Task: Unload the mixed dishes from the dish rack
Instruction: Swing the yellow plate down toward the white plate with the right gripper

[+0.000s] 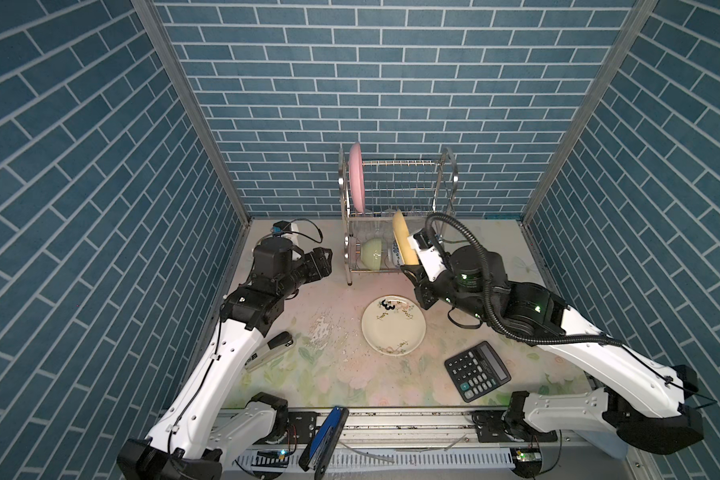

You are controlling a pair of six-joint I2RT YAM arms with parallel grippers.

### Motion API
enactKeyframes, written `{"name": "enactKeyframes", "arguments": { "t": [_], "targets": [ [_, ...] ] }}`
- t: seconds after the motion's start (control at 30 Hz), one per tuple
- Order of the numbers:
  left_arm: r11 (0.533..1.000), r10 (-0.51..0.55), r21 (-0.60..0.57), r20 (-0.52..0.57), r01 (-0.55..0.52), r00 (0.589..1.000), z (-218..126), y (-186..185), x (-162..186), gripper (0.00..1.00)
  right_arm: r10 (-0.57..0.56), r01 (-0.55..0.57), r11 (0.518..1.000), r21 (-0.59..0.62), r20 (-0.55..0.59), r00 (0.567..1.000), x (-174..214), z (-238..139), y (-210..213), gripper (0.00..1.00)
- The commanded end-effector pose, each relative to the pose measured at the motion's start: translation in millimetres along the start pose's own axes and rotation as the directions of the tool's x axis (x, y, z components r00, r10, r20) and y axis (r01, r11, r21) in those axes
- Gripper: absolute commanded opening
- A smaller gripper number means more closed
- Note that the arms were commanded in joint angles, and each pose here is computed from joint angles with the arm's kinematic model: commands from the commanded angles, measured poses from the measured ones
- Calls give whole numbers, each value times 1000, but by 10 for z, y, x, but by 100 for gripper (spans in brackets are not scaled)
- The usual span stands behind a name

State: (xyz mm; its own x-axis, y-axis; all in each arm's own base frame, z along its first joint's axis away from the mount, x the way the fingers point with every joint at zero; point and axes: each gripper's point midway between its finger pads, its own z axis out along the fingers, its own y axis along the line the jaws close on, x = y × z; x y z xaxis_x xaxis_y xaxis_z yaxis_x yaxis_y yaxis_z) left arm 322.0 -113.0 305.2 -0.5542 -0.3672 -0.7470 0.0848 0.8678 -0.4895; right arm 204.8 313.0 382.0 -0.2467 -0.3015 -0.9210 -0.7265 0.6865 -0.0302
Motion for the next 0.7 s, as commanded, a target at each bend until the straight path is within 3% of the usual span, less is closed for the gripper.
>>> {"name": "enactKeyframes", "arguments": {
  "t": [0.0, 0.27, 0.67],
  "targets": [
    [999, -22, 27, -48, 24, 999, -104, -11, 147, 86, -156, 165, 980, 109, -82, 984, 230, 107, -44, 0],
    [990, -20, 133, -131, 38, 991, -216, -197, 298, 97, -398, 417, 897, 145, -143, 906, 514, 313, 199, 0],
    [983, -18, 175, -208, 55, 978, -421, -267, 461, 100, -428, 451, 883, 131, -173, 887, 908, 249, 129, 0]
  ]
}}
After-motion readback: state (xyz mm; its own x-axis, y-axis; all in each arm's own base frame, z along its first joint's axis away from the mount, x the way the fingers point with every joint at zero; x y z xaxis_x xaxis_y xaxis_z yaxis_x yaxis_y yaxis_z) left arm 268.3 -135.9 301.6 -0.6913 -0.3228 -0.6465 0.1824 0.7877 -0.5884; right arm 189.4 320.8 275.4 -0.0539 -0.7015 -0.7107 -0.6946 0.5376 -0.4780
